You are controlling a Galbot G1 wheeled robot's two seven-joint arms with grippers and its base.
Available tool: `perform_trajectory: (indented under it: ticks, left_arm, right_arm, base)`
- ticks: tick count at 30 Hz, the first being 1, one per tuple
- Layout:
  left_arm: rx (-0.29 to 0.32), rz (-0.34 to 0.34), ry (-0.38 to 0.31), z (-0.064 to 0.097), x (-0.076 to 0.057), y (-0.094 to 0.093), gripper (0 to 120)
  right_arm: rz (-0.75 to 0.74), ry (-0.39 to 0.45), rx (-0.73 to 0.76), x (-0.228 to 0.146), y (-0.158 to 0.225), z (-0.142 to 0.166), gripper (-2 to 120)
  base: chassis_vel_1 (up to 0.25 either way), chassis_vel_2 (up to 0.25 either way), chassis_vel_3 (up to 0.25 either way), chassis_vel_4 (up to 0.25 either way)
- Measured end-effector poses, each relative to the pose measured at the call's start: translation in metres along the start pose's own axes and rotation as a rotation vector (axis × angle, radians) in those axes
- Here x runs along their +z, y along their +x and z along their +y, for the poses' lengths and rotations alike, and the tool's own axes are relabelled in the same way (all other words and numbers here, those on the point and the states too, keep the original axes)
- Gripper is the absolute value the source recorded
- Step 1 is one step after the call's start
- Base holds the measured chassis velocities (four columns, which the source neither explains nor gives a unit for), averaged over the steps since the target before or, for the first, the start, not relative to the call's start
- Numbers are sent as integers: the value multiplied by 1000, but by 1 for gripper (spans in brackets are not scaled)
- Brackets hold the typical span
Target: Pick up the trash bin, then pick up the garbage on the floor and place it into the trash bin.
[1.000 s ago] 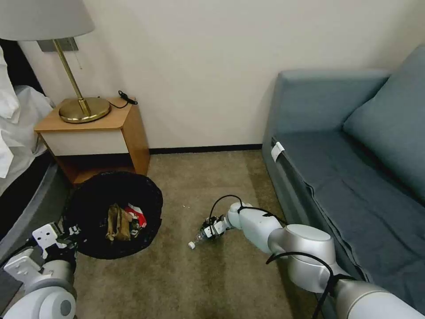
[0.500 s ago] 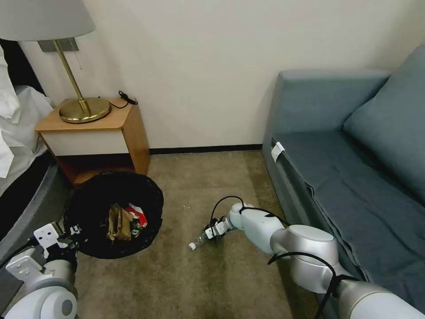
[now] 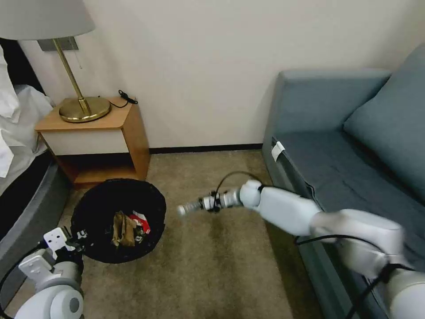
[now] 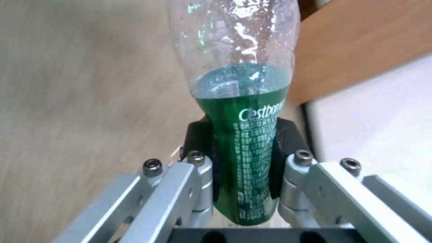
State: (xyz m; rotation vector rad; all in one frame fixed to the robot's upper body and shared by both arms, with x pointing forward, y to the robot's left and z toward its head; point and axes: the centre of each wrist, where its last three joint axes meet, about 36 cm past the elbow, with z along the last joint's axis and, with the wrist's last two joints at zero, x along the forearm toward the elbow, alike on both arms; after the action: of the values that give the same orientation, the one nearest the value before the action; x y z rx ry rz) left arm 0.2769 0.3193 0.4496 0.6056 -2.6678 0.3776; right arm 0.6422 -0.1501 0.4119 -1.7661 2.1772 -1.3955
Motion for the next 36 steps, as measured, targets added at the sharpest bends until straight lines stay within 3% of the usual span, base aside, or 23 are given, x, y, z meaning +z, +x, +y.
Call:
perform_trajectory:
  ticks: [2,6,9,14,17,30,36]
  left_arm:
    - [-5,16,-16,-1,6,-4,2]
    - [5,30,-23,-7,10,-7,2]
    - [7,36,-25,-10,13,-7,2]
    - [23,34,-16,-16,12,-3,2]
    - [23,32,-13,-16,11,-3,2]
    - [29,23,9,-17,5,-4,2]
    - [29,26,16,-16,3,-4,2]
  right_arm:
    - [-73,-39,71,-31,34,-18,16]
    - [-205,-97,119,-75,42,-20,16]
    - [-287,-162,150,-108,27,-12,16]
    - [-375,-323,105,-173,-34,40,16]
    - [-387,-368,85,-192,-54,58,16]
    - [-345,-397,71,-188,-72,93,16]
    - [-337,-401,87,-182,-67,95,34]
  base:
    - [0,0,0,0]
    - [0,0,0,0]
    - [0,0,0,0]
    - [0,0,0,0]
    - [0,0,0,0]
    - [0,0,0,0]
    - [0,0,0,0]
